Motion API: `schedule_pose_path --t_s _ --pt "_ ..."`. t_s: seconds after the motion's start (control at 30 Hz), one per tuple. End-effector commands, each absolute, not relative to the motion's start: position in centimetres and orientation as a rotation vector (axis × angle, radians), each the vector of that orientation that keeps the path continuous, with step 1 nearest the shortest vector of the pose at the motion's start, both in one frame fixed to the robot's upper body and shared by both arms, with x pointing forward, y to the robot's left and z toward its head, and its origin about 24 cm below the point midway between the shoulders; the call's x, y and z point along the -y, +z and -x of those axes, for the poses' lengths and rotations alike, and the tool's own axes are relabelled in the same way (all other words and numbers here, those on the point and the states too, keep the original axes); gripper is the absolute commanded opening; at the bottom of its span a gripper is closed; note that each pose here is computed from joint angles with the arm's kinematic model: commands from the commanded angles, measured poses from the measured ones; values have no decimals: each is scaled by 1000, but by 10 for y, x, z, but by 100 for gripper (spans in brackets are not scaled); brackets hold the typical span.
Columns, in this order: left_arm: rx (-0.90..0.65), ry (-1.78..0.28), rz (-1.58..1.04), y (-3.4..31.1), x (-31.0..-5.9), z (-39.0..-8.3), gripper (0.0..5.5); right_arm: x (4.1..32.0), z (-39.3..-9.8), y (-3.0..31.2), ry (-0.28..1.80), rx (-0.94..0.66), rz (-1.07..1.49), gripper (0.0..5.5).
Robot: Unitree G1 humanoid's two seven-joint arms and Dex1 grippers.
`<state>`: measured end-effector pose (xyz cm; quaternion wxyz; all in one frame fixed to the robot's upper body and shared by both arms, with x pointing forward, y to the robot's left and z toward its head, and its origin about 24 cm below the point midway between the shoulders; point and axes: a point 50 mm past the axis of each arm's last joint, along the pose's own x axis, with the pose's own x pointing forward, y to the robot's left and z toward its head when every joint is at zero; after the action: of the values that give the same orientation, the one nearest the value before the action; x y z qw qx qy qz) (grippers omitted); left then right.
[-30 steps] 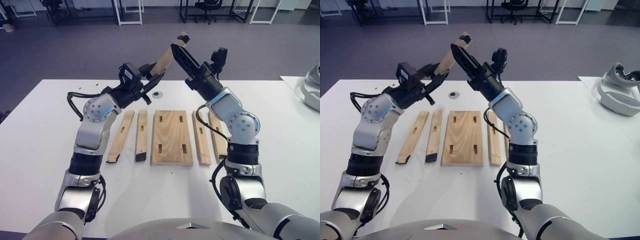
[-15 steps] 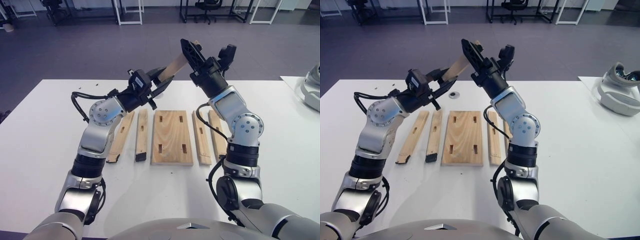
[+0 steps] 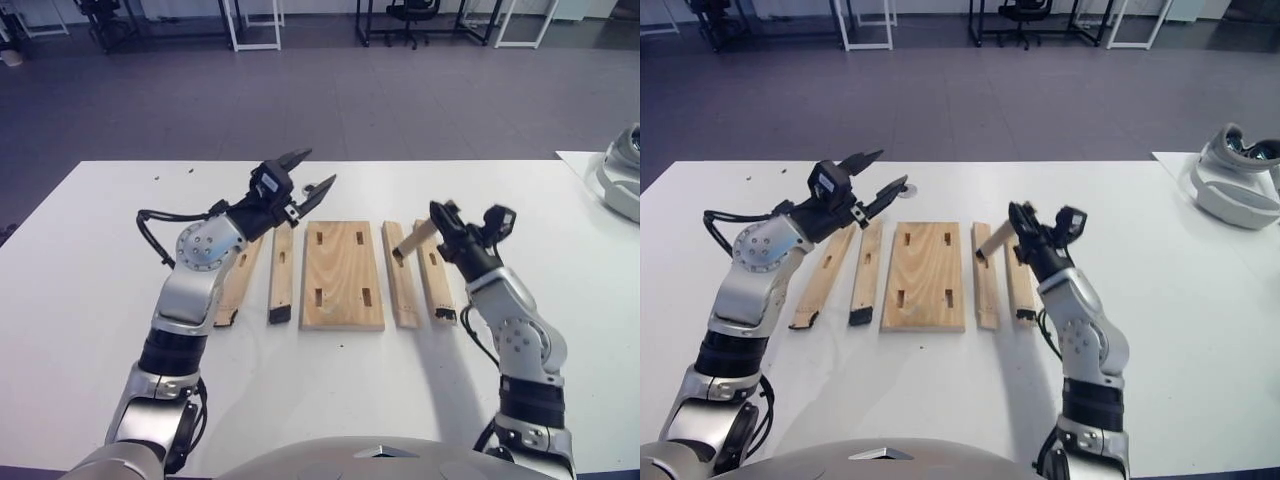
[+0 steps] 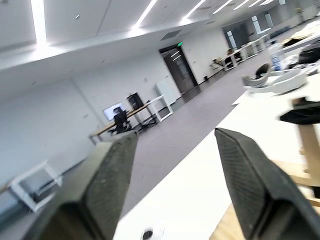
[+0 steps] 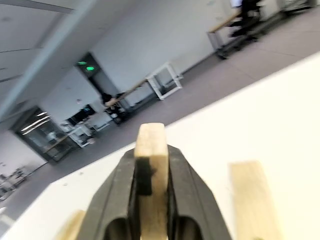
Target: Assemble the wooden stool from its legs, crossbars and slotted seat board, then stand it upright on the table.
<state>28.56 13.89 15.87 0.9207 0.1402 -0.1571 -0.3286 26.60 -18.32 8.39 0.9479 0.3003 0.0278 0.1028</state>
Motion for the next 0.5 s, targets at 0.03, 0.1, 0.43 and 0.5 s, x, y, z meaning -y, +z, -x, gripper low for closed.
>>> schedule_pose_path --t_s 0.03,0.1,0.43,0.5 --pt "252 -564 -161 145 -150 -285 311 183 -274 73 134 -61 -593 41" --pt "235 -540 -143 141 -150 -285 311 186 -276 67 97 -56 -602 41" --pt "227 -523 -122 138 -148 -284 311 184 -275 53 99 -81 -421 41" --pt "225 -520 -123 137 -148 -283 311 180 -270 41 137 -128 -252 41"
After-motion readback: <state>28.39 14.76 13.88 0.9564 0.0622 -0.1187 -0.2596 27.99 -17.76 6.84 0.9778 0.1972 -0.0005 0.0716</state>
